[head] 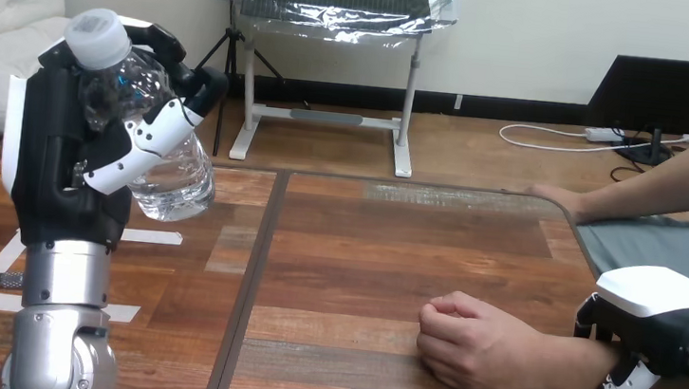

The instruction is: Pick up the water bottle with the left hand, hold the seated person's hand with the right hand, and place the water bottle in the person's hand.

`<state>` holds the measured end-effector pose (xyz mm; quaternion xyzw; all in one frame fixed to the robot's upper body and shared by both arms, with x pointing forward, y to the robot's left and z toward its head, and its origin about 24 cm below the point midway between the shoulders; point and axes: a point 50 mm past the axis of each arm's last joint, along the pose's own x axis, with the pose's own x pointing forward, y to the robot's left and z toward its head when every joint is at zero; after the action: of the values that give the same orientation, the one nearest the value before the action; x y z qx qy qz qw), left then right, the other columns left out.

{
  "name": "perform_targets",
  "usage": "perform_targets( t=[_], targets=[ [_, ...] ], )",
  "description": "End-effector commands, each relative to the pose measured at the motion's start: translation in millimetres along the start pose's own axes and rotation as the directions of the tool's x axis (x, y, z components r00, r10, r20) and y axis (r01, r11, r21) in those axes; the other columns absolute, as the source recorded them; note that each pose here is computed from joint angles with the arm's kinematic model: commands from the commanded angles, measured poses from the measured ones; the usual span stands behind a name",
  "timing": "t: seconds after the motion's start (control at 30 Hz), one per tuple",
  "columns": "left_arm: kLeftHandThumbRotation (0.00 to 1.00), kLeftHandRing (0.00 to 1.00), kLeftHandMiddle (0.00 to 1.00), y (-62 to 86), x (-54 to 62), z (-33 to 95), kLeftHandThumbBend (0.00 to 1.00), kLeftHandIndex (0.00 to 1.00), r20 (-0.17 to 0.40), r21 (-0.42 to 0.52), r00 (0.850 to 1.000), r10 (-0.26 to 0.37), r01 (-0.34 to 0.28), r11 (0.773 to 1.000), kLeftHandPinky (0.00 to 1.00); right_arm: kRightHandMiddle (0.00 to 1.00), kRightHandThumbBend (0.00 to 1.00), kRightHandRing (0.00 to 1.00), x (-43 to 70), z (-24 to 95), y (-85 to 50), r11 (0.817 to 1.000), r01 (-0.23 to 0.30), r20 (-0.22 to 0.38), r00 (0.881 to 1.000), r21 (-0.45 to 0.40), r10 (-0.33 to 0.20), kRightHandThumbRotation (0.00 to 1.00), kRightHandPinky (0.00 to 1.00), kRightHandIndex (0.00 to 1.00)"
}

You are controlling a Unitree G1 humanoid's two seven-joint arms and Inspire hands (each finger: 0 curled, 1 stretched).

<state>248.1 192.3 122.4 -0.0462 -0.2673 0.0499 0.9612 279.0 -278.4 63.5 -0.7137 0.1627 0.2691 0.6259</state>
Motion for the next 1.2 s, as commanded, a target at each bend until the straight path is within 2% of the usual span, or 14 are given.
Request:
perform_targets(
  t=[0.0,0.33,0.87,1.17],
  targets=[
    [0.00,0.30,0.36,-7.0,15.5,23.5,0.66,0.41,0.132,-0.030,0.991,-0.010,0.014,0.999,0.24,0.59,0.97,0.51,12.2,13.2,48.4,0.988,-0.146,0.023,0.989,0.056,0.145,0.34,0.36,0.60],
    [0.00,0.30,0.36,-6.8,16.4,24.2,0.65,0.41,0.139,-0.034,0.990,-0.016,0.021,0.999,0.24,0.62,0.98,0.55,15.2,15.2,51.2,0.985,-0.151,0.015,0.989,0.088,0.150,0.33,0.38,0.61],
    [0.00,0.30,0.36,-6.3,17.5,24.4,0.64,0.41,0.141,-0.043,0.990,-0.020,0.026,0.999,0.24,0.66,0.96,0.60,18.7,25.5,53.8,0.985,-0.155,0.023,0.988,0.078,0.154,0.28,0.40,0.60],
    [0.00,0.30,0.36,-6.7,17.6,24.3,0.64,0.41,0.136,-0.045,0.990,-0.019,0.025,0.999,0.23,0.57,0.91,0.48,20.8,29.2,56.0,0.983,-0.164,0.042,0.986,0.081,0.161,0.21,0.35,0.56]
  ],
)
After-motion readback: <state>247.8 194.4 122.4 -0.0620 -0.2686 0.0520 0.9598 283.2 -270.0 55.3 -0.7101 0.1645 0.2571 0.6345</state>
